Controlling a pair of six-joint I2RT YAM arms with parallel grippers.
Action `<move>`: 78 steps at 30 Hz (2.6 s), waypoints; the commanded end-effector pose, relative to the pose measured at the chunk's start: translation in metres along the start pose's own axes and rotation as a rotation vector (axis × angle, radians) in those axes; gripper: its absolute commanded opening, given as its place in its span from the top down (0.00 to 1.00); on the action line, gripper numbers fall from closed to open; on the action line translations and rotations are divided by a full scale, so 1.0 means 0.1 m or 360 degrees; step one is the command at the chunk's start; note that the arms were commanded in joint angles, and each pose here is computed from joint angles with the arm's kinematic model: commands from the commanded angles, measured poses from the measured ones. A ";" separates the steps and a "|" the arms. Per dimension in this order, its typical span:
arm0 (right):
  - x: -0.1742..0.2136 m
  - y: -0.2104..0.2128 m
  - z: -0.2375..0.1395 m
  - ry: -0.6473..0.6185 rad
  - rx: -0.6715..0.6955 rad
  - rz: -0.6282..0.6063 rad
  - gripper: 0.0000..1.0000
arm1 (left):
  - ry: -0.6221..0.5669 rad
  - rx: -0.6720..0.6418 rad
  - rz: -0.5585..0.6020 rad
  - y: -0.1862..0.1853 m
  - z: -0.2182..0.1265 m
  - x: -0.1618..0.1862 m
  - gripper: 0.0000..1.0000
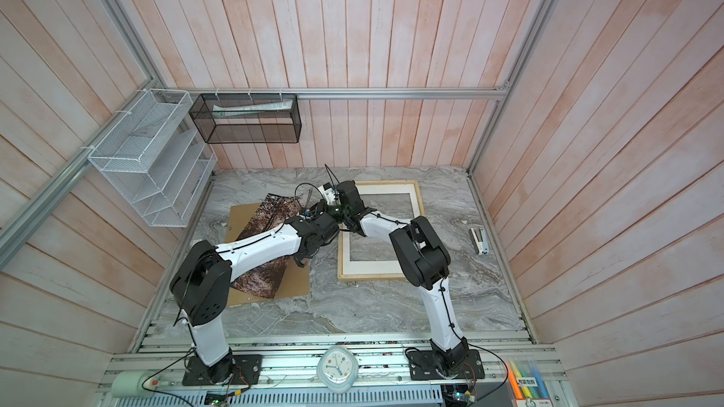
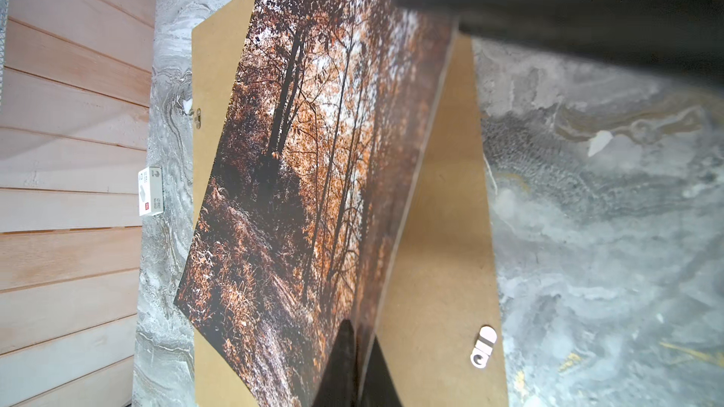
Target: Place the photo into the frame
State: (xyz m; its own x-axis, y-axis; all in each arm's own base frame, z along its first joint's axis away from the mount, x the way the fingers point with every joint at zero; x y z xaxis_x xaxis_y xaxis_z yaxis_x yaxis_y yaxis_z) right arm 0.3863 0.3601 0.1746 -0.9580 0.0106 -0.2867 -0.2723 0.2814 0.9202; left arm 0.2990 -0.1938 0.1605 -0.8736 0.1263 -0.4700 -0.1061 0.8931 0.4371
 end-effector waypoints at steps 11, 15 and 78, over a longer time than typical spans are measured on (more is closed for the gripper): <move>-0.19 0.11 -0.67 -0.0238 0.0065 -0.0118 0.66 | -0.0066 0.0023 0.0002 0.06 -0.13 -0.13 0.95; -0.21 0.06 -0.95 -0.0340 0.0126 -0.0112 0.66 | -0.0073 0.0060 0.0022 0.07 -0.17 -0.17 0.97; -0.01 -0.45 -2.04 -0.0581 0.0450 -0.0026 0.55 | -0.0081 0.1468 -0.0438 0.61 -0.29 -0.65 1.00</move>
State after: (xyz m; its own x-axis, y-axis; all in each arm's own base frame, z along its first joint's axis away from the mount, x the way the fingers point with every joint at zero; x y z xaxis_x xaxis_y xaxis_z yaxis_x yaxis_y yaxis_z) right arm 0.3853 0.1550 0.1932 -0.8418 0.3422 -0.4175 -0.2055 0.5120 0.8341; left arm 0.3275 -0.1620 0.2466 -0.8598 -0.1331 -0.4930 0.1020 0.9012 -0.4212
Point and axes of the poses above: each gripper's point midway between its finger pads, its own z axis out along the fingers, its own y axis along the line the jaws close on, x = y × z, the point moved 8 cm from there along -z, back along the fingers, and after that the axes turned 4 degrees about -z, right-handed, at the moved point
